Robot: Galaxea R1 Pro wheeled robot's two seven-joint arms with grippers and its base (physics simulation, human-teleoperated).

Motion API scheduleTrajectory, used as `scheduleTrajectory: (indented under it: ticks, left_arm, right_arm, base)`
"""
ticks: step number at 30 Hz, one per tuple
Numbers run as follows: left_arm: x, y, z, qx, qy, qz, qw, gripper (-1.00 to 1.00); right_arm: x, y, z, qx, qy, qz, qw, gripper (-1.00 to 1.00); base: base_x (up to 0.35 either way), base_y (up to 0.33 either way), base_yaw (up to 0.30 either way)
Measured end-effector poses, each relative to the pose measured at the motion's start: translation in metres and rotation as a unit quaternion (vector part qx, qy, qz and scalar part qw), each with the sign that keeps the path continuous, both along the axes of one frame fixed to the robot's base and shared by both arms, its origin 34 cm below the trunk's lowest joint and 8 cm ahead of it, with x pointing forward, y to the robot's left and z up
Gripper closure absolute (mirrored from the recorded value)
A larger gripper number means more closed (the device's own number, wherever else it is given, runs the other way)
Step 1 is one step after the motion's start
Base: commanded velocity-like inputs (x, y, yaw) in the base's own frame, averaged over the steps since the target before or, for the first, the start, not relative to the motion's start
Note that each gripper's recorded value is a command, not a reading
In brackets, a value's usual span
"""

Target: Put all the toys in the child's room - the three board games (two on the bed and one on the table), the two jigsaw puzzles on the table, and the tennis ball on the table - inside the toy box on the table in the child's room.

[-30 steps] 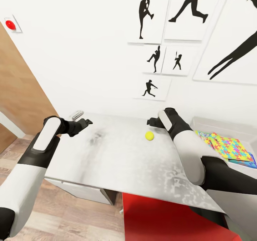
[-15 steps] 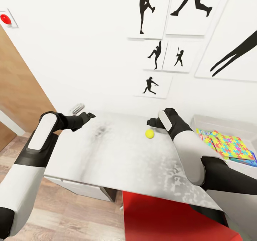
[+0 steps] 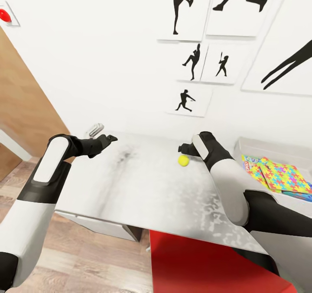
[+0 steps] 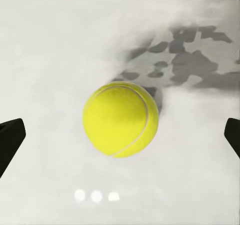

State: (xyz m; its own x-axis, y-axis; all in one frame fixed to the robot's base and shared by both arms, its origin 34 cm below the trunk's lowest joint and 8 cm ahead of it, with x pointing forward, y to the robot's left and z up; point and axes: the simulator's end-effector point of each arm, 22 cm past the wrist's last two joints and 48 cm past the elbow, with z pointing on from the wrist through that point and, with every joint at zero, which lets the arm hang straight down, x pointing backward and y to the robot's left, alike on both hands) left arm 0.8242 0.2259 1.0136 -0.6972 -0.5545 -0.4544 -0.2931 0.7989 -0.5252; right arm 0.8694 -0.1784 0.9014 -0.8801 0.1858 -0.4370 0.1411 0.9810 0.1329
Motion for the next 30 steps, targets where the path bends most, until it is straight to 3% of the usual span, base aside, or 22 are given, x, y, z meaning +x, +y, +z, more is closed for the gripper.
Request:
scheduleTrajectory:
  ticks: [11,30]
  left_arm:
    - [0.000,-0.001,-0.013,0.001,0.009,-0.001,1.0000,-1.00]
    - [-0.001,-0.002,-0.034,0.001,0.024,-0.003,0.9997,-1.00]
  right_arm:
    - [-0.001,0.000,-0.012,-0.002,0.007,0.001,1.0000,-1.00]
    - [0.004,-0.004,-0.025,-0.037,0.005,0.027,0.9990,-1.00]
  base:
    - [0.000,0.000,0.070]
    - [0.000,0.000,0.066]
